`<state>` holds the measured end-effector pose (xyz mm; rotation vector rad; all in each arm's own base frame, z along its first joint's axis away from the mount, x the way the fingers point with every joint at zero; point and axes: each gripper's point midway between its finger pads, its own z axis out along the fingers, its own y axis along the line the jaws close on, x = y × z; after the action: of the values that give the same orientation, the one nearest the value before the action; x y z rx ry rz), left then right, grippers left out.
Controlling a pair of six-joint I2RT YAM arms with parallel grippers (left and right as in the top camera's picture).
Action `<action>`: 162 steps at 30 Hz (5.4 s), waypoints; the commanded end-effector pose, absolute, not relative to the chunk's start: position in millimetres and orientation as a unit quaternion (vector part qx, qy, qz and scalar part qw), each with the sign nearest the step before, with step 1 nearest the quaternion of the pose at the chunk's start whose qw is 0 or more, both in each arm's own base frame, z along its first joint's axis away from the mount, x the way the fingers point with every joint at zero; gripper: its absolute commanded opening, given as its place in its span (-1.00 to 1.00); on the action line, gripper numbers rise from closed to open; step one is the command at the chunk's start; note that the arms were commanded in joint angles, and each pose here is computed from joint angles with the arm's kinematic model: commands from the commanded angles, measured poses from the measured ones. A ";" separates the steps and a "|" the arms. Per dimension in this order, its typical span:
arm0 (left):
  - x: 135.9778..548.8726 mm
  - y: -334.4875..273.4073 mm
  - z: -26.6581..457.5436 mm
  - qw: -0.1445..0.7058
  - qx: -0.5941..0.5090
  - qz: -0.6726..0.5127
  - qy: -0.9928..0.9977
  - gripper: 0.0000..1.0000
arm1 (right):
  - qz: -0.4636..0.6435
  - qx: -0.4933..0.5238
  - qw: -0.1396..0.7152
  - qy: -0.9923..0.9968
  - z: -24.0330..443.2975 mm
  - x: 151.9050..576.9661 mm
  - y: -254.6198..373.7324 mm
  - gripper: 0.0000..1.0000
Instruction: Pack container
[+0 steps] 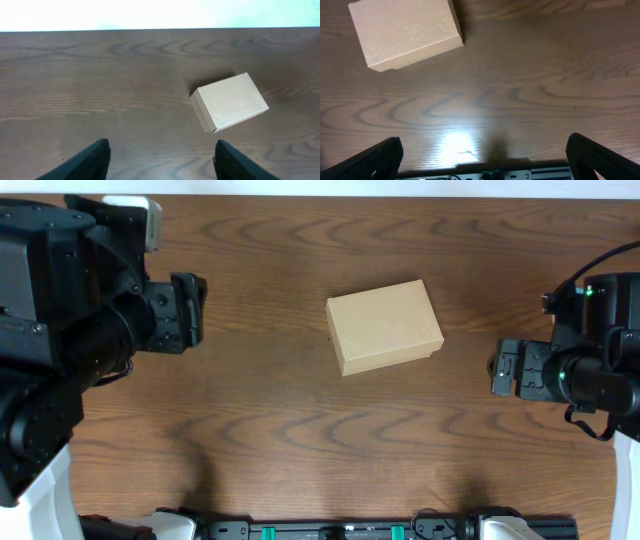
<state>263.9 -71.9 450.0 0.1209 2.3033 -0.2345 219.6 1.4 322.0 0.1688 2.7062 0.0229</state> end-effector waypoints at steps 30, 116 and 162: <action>252.0 -68.7 435.4 0.364 0.047 -0.084 0.926 0.91 | 0.003 0.062 0.207 0.976 318.5 219.8 -0.5 0.98; 251.9 -68.7 435.4 0.364 0.047 -0.084 0.927 0.91 | 0.018 -0.031 0.751 0.659 206.5 244.4 9.8 0.99; 252.0 -68.7 435.4 0.364 0.047 -0.084 0.926 0.90 | -0.026 -0.077 0.683 0.726 158.9 245.9 9.1 0.98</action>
<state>263.7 -72.6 449.9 0.1205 2.3040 -0.2374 246.2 10.8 159.2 -0.1687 1.6281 -0.0456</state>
